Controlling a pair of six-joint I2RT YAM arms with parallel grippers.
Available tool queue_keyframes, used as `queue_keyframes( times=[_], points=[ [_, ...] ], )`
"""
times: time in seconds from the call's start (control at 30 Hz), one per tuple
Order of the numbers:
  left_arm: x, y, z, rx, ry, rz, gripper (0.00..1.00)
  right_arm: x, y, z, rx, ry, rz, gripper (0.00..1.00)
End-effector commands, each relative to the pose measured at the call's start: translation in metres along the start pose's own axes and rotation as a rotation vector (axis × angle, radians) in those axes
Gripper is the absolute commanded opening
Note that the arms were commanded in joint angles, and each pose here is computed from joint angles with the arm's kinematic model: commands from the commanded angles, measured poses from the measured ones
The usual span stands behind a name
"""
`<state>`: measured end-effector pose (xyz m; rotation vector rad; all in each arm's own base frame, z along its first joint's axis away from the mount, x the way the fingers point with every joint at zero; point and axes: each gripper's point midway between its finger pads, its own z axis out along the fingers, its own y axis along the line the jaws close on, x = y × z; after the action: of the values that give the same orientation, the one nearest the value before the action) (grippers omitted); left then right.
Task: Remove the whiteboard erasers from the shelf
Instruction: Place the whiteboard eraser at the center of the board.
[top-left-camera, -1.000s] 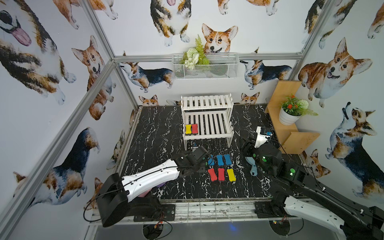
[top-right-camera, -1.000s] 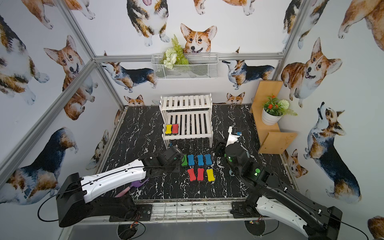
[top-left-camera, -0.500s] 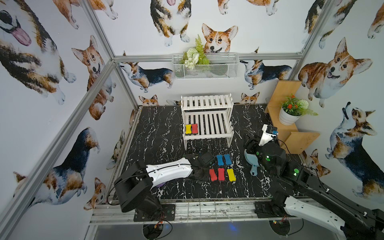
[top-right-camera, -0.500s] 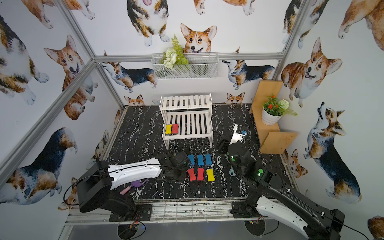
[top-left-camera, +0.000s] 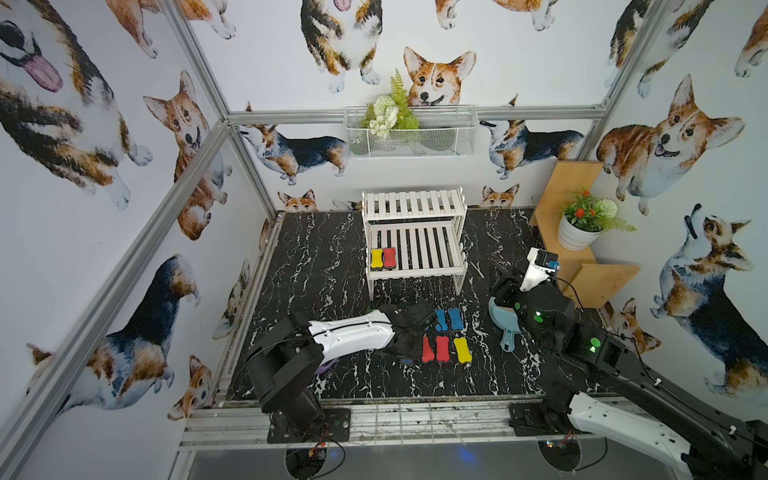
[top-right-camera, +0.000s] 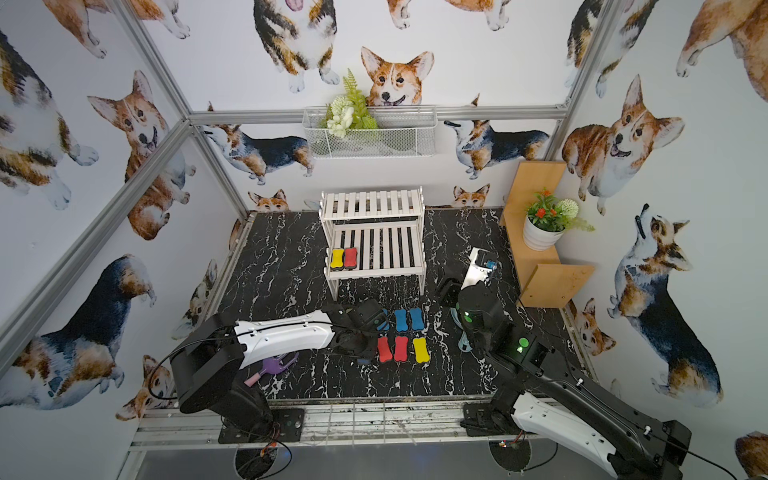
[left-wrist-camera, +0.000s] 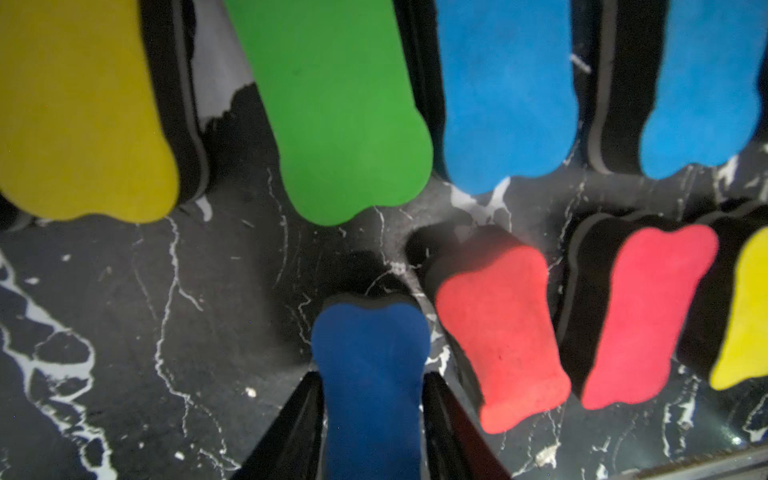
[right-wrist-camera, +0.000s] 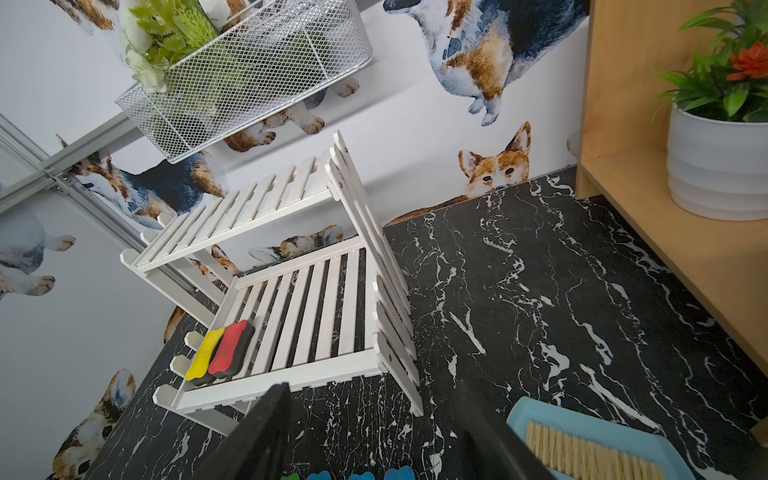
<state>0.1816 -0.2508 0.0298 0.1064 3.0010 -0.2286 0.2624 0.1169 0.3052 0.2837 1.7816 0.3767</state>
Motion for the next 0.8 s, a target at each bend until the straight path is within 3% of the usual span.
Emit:
queue_keyframes(
  times=[0.0,0.13,0.33,0.5,0.77],
  points=[
    [-0.002,-0.001,-0.004,0.004,-0.017,0.015,0.52,-0.005,0.0,-0.002,0.003,-0.011,0.01,0.67],
    [-0.007,0.002,-0.019,0.006,-0.062,0.006,0.54,-0.004,0.001,-0.003,-0.006,-0.003,0.02,0.68],
    [-0.034,-0.001,-0.08,0.079,-0.268,0.006,0.63,0.0,0.001,-0.004,-0.025,0.01,0.03,0.68],
    [-0.079,0.004,-0.127,0.142,-0.364,0.048,0.67,0.006,0.004,-0.004,-0.042,0.034,0.032,0.68],
    [-0.162,0.023,-0.181,0.075,-0.527,0.082,0.69,0.01,0.003,-0.001,-0.039,0.039,0.039,0.68]
  ],
)
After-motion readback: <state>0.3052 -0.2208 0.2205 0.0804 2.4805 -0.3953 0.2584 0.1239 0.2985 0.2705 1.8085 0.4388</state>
